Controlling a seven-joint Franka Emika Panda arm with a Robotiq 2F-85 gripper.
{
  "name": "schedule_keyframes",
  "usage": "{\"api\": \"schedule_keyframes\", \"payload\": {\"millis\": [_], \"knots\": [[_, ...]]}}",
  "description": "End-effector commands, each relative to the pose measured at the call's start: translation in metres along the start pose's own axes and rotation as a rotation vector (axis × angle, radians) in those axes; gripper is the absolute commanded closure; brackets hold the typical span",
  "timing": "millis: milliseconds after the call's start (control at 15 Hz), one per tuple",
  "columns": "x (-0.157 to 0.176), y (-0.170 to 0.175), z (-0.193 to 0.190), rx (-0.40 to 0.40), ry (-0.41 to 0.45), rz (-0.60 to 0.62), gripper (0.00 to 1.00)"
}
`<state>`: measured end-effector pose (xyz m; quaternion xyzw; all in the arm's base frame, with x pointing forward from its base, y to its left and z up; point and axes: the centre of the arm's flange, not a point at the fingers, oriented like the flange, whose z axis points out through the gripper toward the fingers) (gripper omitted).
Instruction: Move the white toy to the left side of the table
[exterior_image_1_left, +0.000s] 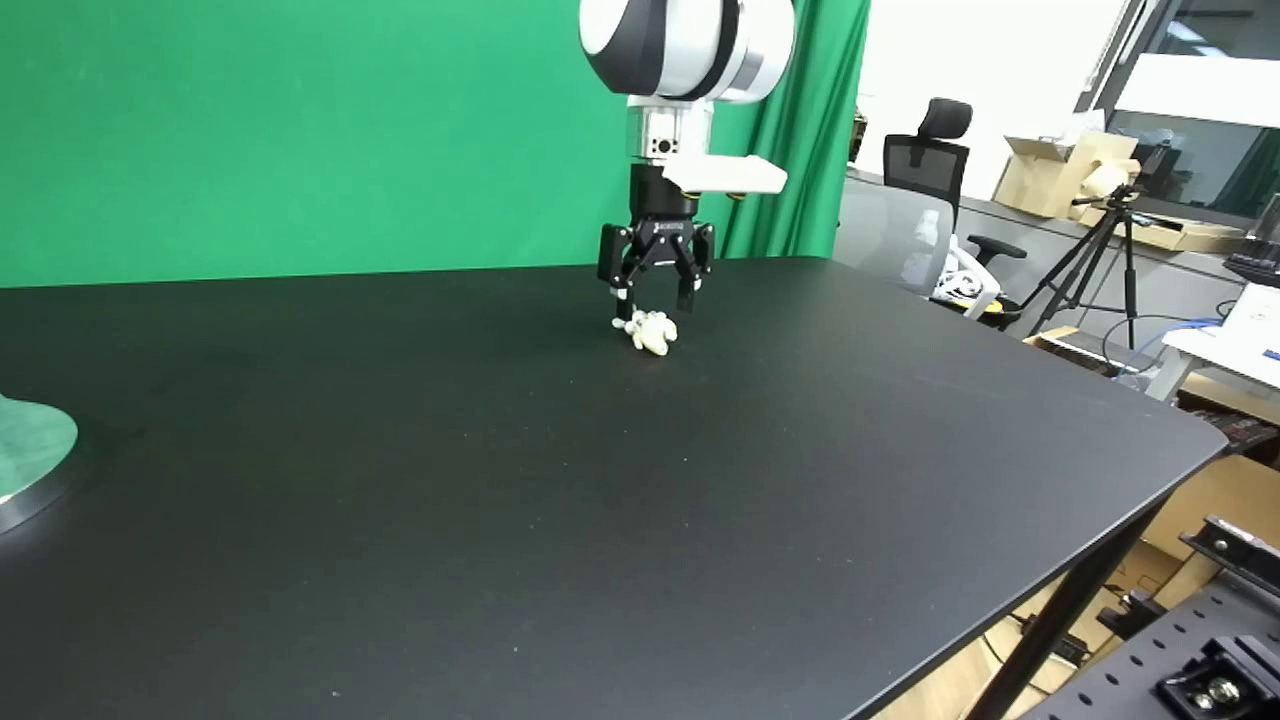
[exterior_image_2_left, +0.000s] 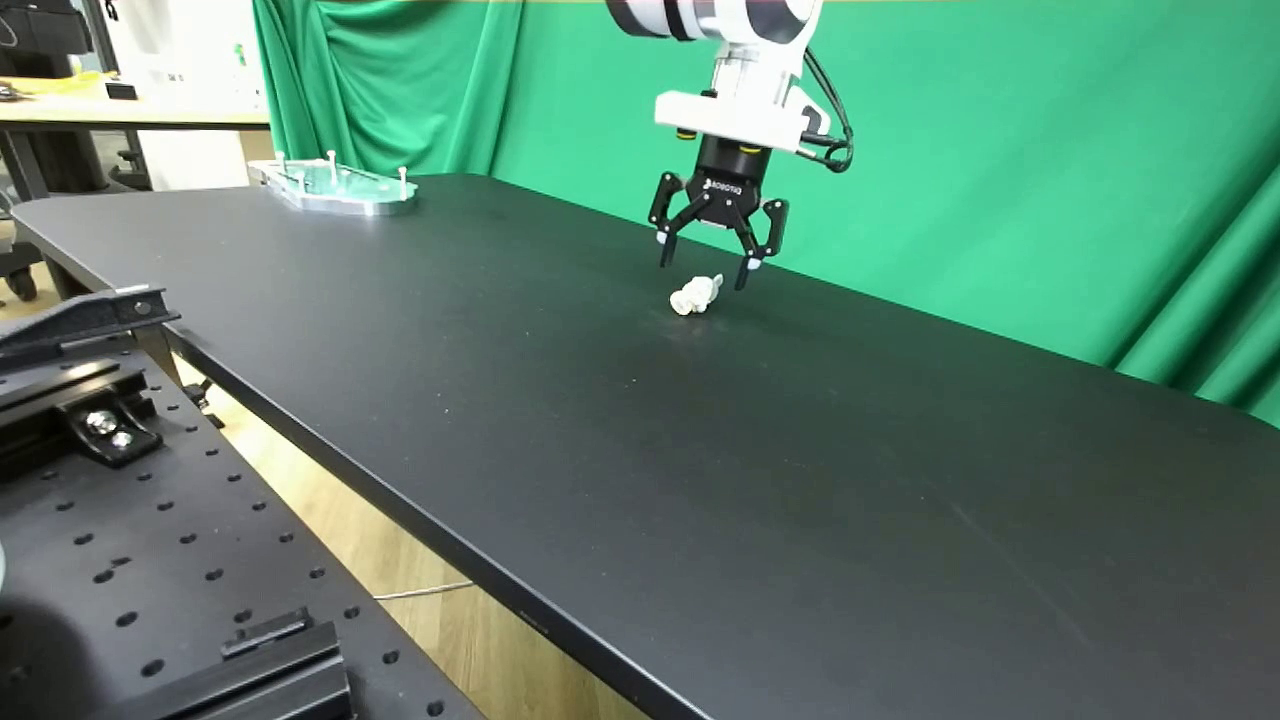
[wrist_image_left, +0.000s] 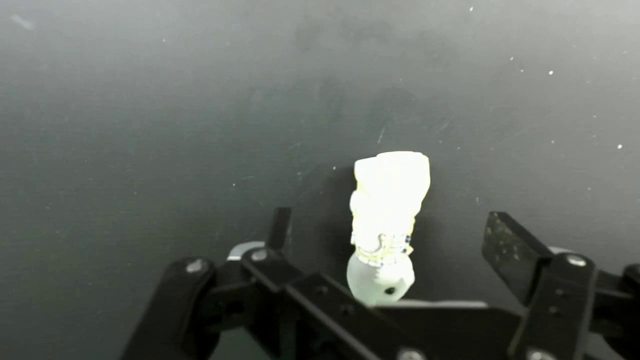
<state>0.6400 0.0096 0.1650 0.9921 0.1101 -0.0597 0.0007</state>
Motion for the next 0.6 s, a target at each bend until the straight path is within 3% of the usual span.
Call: {"api": "schedule_keyframes", "payload": {"millis": [0,533], "knots": [[-0.005,-0.009,-0.019,-0.032,0.027,0.025,0.0],[-0.024,-0.035,-0.05,-0.023,0.163,0.172,0.0]]}}
